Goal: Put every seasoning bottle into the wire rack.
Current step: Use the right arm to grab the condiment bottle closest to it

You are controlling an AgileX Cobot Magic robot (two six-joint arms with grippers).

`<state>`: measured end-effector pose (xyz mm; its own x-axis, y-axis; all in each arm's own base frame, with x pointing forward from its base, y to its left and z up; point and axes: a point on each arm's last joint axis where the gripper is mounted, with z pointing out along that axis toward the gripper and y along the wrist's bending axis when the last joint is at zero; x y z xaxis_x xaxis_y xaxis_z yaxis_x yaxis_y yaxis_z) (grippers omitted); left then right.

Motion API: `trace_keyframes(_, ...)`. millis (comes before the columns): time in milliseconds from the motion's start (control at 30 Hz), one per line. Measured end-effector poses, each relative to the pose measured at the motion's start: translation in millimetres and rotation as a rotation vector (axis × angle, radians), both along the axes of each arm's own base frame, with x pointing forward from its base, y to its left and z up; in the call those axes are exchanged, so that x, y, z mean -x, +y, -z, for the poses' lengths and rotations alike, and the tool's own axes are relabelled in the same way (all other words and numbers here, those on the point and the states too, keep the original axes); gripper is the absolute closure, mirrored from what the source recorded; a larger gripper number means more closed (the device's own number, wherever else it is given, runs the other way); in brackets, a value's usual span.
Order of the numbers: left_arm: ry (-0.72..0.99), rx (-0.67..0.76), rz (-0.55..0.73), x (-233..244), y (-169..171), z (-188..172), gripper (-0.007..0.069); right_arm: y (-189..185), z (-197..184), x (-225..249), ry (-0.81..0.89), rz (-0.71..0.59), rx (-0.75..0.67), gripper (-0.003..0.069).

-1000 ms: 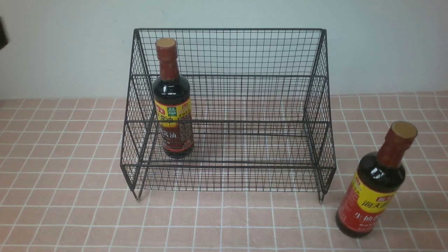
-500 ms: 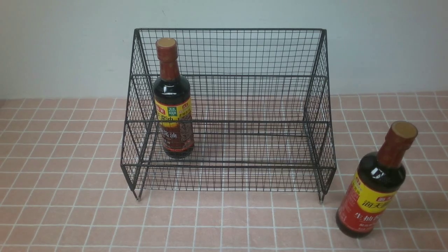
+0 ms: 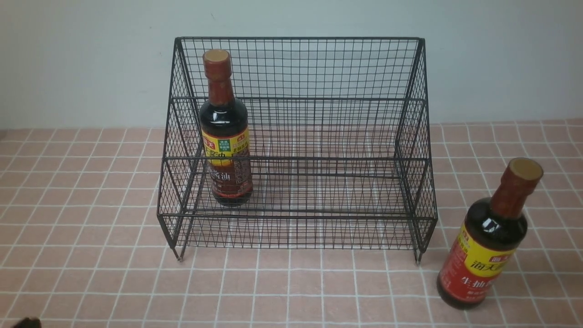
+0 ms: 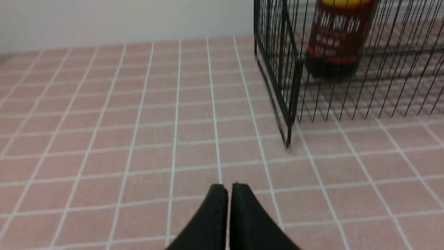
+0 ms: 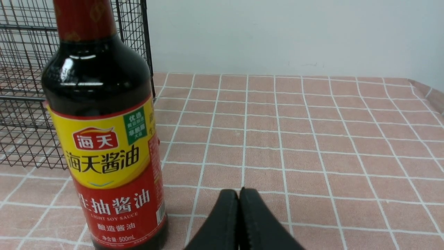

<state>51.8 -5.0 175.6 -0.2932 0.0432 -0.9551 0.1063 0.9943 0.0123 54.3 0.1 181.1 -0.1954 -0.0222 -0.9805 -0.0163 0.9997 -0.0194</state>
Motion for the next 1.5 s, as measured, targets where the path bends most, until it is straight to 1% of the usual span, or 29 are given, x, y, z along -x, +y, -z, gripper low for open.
trace_keyframes(100, 0.012, 0.009, 0.001, -0.2, -0.4, 4.8, 0.0632, 0.0, 0.0, 0.0, 0.0, 0.0, 0.0, 0.0673)
trace_keyframes(1033, 0.012, 0.012, 0.001, -0.1, -0.5, 4.8, 0.0632, 0.0, -0.1, 0.0, -0.001, 0.0, 0.0, 0.0673)
trace_keyframes(1100, 0.012, 0.012, 0.001, -0.1, -0.5, 4.8, 0.0632, 0.3, -2.5, -0.6, -0.034, -0.002, -0.004, 0.0673)
trace_keyframes(1167, 0.012, 0.012, 0.001, -0.1, -0.5, 4.8, 0.0632, 1.0, -8.6, -1.7, -0.101, -0.014, -0.028, 0.0673)
trace_keyframes(1200, 0.012, 0.012, 0.001, -0.1, -0.5, 4.8, 0.0632, 1.4, -15.3, -2.0, -0.184, -0.01, -0.05, 0.0673)
trace_keyframes(1233, 0.012, 0.012, 0.001, -0.1, -0.5, 4.8, 0.0632, 1.5, -15.3, -2.0, -0.184, -0.01, -0.055, 0.0673)
trace_keyframes(1267, 0.012, 0.012, 0.001, -0.1, -0.5, 4.8, 0.0632, 1.5, -23.7, -1.7, -0.275, -0.011, -0.091, 0.0673)
trace_keyframes(1333, 0.012, 0.012, 0.001, -0.1, -0.5, 4.8, 0.0632, 0.4, -35.4, 0.0, -0.403, -0.005, -0.176, 0.0673)
trace_keyframes(1400, 0.012, 0.012, 0.001, -0.1, -0.5, 4.8, 0.0632, -1.1, -40.8, 1.3, -0.465, 0.003, -0.24, 0.0673)
trace_keyframes(1500, 0.012, 0.012, 0.001, -0.1, -0.5, 4.8, 0.0632, -2.3, -44.8, 2.5, -0.511, 0.009, -0.271, 0.0673)
